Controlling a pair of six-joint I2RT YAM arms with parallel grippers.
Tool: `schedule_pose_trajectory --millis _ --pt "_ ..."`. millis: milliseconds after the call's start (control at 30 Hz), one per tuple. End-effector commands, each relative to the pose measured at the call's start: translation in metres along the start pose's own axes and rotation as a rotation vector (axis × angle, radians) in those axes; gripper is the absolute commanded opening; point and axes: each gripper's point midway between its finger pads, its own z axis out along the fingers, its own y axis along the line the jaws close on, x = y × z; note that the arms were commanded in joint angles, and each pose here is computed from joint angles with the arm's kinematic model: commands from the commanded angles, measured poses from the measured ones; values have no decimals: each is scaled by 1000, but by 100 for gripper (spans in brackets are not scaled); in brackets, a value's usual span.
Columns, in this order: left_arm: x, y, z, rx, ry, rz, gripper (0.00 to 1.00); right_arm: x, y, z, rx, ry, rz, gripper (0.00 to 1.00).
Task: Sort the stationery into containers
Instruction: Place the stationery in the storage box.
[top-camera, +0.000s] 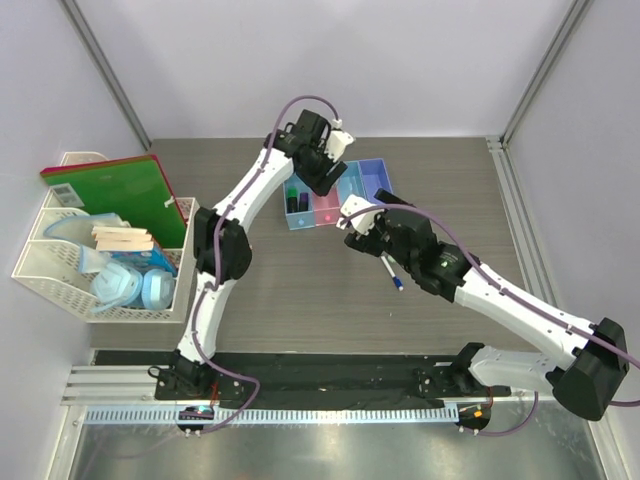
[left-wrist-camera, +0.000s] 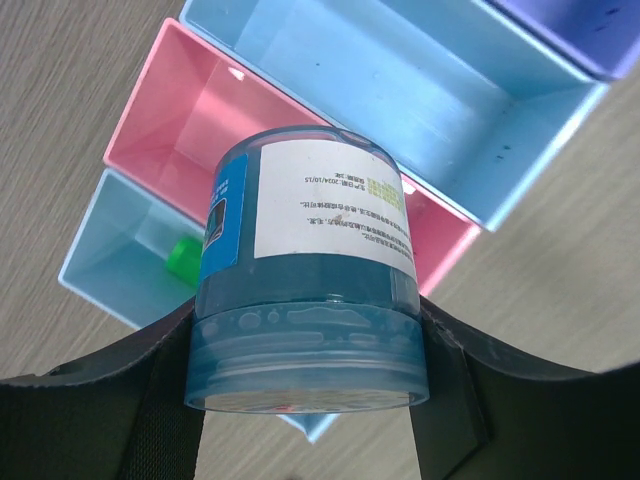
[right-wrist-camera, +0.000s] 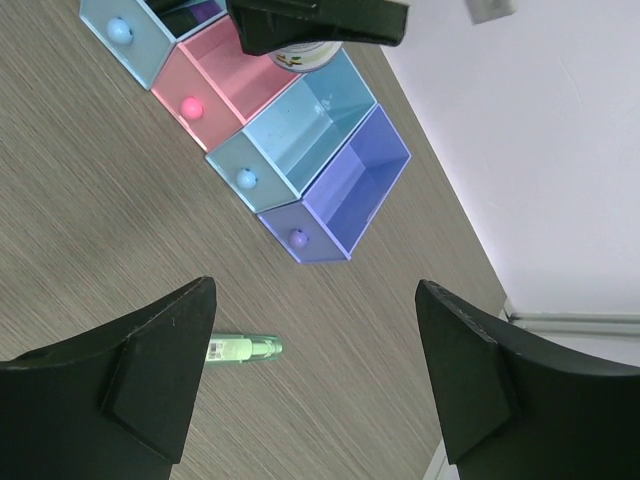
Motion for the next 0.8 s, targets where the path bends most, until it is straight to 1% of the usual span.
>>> schedule_pose_trajectory --millis 0,133,233,300,333,400,433,467,500,533,600,633,733,767 --pt "-11 25 14 -106 -24 63 0 -8 -19 -10 69 -50 28 85" --pt "-4 30 24 -133 0 71 0 -4 -17 -11 65 -46 33 85" --pt "-6 33 27 -151 -13 67 0 -1 -15 -8 58 -40 34 85" --pt "-3 39 27 -187 -2 63 4 0 -13 -8 53 -40 36 85" --pt "-5 41 28 -199 -11 62 7 1 -12 -7 51 -40 37 85" --pt "-4 44 28 -215 -7 58 18 1 -11 -6 45 -40 40 85" --pt "-4 44 29 -217 -6 58 26 0 -10 -6 44 -41 42 85" --pt "-3 45 30 -219 -2 56 32 1 -10 -6 43 -40 43 85" --pt "-3 45 29 -223 -4 58 34 1 -10 -6 43 -40 43 85" --pt "-3 45 29 -226 -3 57 43 1 -10 -5 42 -41 44 85" --pt "-3 46 30 -231 -4 56 51 1 -9 -6 38 -42 45 85" --pt "-2 46 30 -231 -3 56 58 1 -9 -6 39 -43 45 85" --pt "-4 45 28 -234 -8 56 70 1 -8 -6 38 -44 50 85" --pt "-3 45 28 -232 -6 54 72 1 -9 -7 40 -44 50 85"
